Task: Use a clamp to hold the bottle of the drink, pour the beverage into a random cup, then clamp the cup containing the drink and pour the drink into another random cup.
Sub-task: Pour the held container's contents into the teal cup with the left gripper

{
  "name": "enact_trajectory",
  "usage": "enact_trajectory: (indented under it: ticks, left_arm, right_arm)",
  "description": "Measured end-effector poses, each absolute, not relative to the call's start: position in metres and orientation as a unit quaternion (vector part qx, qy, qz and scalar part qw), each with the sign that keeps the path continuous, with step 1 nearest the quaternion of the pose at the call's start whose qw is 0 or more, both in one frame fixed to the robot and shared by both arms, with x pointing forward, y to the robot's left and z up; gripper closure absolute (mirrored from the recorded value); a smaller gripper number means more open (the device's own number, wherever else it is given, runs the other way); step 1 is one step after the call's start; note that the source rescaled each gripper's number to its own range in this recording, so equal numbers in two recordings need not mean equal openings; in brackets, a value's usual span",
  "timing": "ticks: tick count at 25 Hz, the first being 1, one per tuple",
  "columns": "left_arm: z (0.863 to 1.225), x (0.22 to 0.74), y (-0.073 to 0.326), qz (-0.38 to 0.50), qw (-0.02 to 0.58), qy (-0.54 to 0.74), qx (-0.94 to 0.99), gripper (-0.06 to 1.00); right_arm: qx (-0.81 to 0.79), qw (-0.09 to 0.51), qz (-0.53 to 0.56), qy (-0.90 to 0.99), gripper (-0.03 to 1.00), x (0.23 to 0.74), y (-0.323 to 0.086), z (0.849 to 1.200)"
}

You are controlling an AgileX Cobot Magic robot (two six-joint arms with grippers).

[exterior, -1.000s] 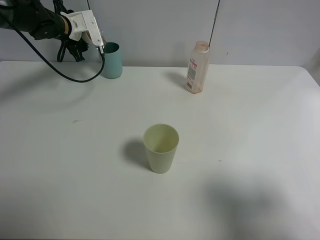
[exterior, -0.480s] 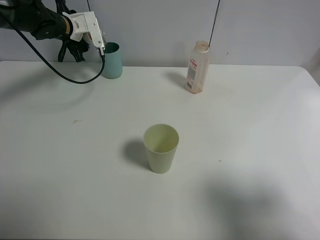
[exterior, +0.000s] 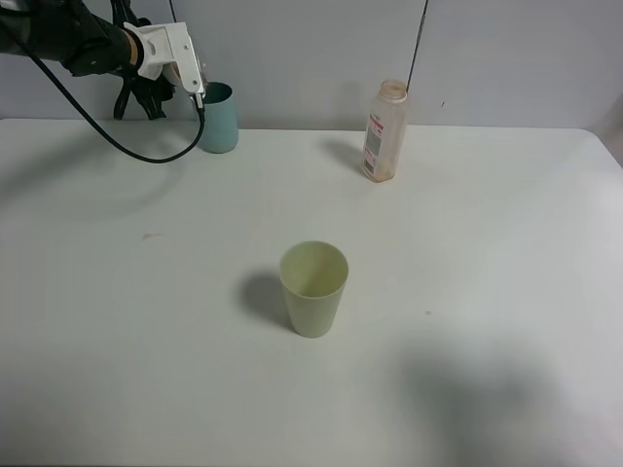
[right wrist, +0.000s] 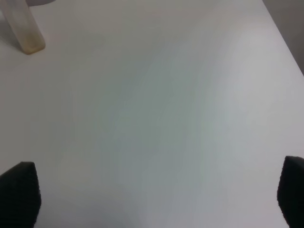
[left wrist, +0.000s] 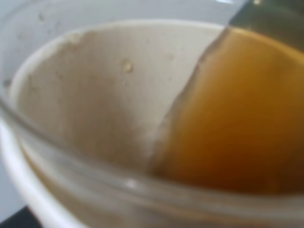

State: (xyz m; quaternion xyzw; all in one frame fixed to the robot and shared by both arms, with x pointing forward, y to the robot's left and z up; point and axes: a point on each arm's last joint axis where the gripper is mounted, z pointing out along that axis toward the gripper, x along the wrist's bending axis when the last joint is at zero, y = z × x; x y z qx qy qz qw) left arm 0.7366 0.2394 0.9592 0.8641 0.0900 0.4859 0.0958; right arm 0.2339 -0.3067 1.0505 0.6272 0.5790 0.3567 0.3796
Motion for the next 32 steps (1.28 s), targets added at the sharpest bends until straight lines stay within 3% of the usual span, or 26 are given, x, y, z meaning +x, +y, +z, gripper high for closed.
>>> enact_trajectory:
  ticks: [32]
  left_arm:
    - [0.9671, 0.7402, 0.2404, 0.499, 0.059, 0.039, 0.864, 0.93]
  right_arm:
    - [0.627, 0.38, 0.357, 0.579, -0.03, 0.2339, -0.3067, 1.0505]
